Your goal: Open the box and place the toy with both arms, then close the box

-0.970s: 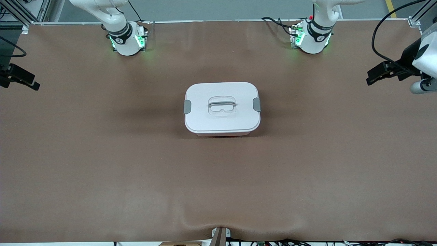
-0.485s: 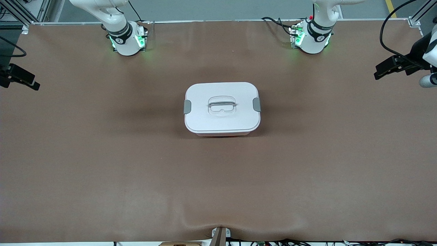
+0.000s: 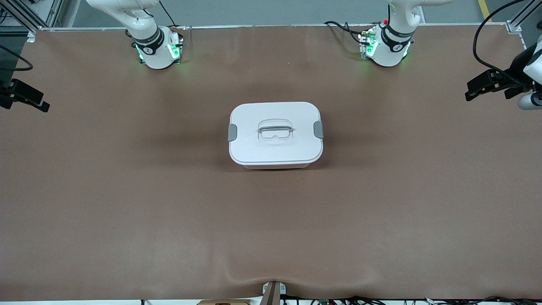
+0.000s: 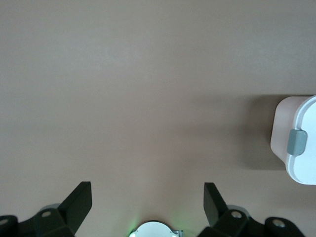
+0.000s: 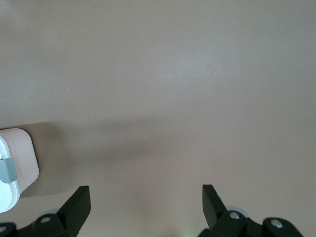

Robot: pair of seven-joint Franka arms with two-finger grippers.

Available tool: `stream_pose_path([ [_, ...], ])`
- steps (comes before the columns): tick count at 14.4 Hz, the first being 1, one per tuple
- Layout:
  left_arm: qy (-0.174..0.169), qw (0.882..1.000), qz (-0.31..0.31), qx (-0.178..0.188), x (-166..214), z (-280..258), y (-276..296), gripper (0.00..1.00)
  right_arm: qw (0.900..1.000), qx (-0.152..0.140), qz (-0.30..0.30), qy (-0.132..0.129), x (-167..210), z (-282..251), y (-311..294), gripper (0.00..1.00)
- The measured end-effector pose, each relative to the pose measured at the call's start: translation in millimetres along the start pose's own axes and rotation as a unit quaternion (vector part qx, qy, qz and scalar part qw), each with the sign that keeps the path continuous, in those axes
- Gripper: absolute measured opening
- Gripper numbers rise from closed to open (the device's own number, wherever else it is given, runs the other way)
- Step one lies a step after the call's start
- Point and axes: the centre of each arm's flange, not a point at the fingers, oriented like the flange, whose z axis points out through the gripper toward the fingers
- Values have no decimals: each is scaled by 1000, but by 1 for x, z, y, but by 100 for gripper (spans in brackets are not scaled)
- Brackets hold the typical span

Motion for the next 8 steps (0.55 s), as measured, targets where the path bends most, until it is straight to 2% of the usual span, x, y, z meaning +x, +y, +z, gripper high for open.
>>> stream_pose_path([
  [8, -2, 1000, -4, 0, 2, 3, 1, 100, 1000, 0, 0, 0, 0, 0, 0, 100],
])
